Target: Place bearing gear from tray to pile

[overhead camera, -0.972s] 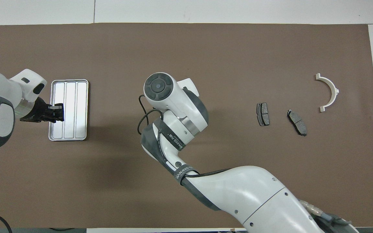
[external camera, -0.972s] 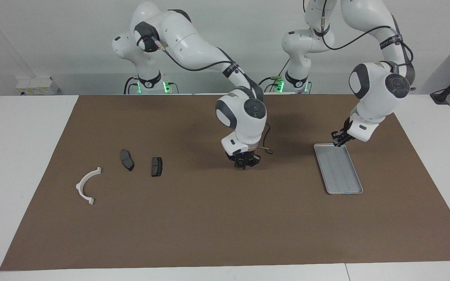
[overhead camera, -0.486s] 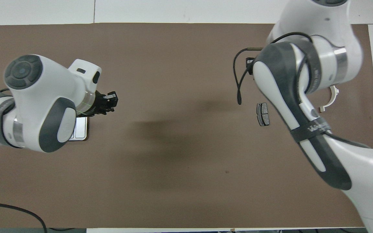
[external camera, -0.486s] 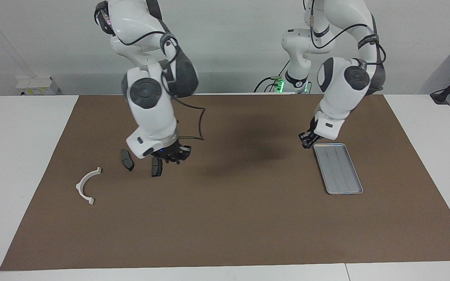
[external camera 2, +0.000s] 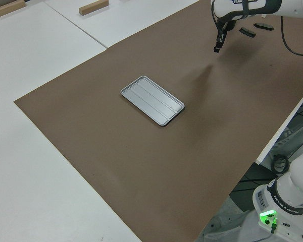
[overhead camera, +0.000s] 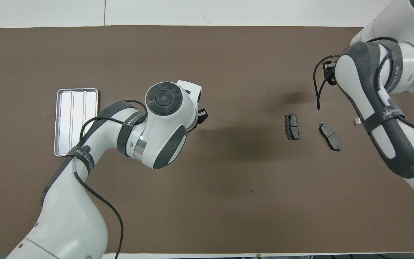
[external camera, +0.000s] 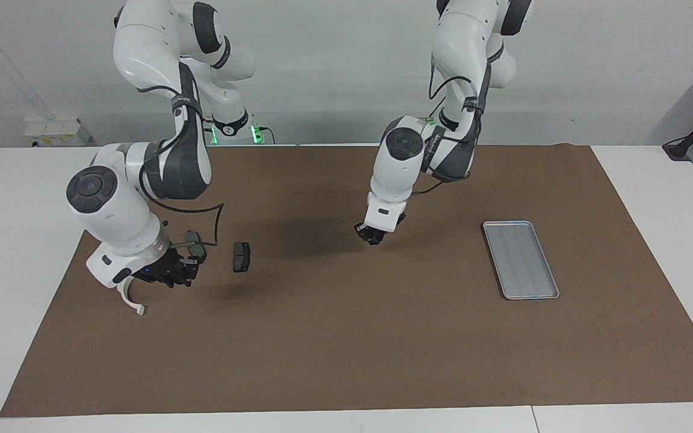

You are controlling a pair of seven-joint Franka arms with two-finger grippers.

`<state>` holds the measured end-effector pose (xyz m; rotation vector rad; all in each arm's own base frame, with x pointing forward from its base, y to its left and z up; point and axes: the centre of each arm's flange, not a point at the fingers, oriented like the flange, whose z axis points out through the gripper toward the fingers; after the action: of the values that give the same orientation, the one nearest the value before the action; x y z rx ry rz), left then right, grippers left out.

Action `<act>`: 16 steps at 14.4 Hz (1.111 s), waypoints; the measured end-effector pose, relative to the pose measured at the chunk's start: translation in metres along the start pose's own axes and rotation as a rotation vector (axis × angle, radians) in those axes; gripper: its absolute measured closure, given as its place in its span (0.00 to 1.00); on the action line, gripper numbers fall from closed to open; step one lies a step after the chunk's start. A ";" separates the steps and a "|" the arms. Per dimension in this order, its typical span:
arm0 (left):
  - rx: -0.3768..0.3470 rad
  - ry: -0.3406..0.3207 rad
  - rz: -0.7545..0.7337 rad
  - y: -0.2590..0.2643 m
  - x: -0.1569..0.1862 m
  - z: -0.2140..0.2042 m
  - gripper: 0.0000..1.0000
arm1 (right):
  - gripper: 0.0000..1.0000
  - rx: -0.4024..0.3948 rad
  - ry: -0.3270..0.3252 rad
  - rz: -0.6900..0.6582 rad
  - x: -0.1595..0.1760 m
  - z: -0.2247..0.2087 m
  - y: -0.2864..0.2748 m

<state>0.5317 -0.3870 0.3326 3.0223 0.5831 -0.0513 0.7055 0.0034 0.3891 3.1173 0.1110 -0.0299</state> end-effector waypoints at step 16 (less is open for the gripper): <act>0.078 0.066 -0.034 -0.080 0.078 -0.092 0.00 | 0.59 -0.007 0.043 -0.049 0.008 0.100 0.011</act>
<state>0.5759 -0.2781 0.4160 3.1003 0.6537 0.0249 0.7121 -0.0092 0.2894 3.1080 0.1884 0.0363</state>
